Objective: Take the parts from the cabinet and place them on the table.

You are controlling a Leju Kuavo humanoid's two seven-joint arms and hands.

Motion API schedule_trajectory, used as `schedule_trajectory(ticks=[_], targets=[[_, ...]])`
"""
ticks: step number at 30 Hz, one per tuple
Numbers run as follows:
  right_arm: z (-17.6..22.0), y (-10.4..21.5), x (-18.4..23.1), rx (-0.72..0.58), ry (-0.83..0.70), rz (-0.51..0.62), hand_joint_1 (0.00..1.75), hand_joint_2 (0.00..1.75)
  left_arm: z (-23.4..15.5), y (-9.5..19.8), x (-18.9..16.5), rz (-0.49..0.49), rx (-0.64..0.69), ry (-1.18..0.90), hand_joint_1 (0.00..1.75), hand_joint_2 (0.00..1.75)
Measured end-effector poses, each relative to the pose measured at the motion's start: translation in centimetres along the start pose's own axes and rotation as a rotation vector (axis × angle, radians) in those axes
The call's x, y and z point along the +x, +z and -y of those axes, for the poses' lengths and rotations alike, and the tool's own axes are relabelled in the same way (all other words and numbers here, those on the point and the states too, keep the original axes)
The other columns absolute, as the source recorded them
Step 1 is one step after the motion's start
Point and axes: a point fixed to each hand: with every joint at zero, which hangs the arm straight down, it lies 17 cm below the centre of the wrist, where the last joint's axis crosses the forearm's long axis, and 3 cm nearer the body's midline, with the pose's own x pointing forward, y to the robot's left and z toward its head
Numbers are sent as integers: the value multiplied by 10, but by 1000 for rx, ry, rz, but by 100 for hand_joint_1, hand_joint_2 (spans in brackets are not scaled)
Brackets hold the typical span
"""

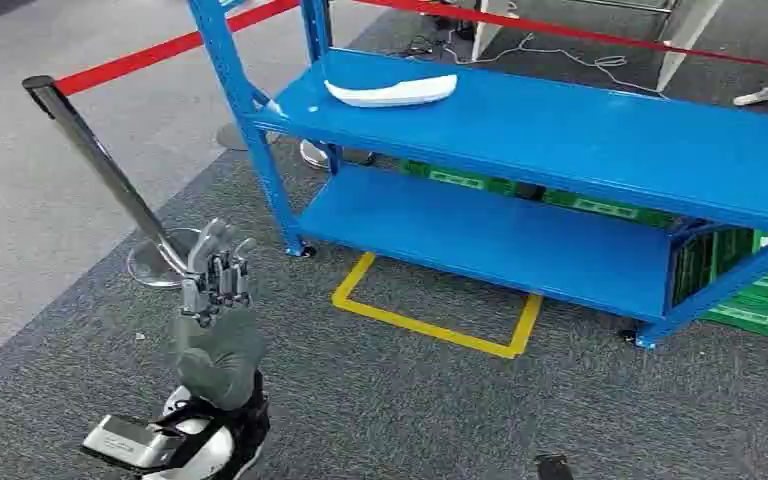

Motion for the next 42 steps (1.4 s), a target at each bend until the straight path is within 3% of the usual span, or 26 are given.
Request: schedule_trajectory(ticks=[9,21,40,41,42], targets=[[-6,2,1,14,-3,-1,0,175,-2,1,-4,-13,8,7,0,0],[-7,2,-1,18,2,-19,0,175,-3,5,-13,-56,21,169,0,0],[-4,2,-8,5,-7,-63,0,175,-12,11,-28,-94,42,170,0,0],[-4,2,-7,5,-8,-63,0,0,-13,11,-28,-94,42,171,0,0],[-4,2,-8,5,-9,-63,0,0,-12,12,-29,-94,41,171,0,0]])
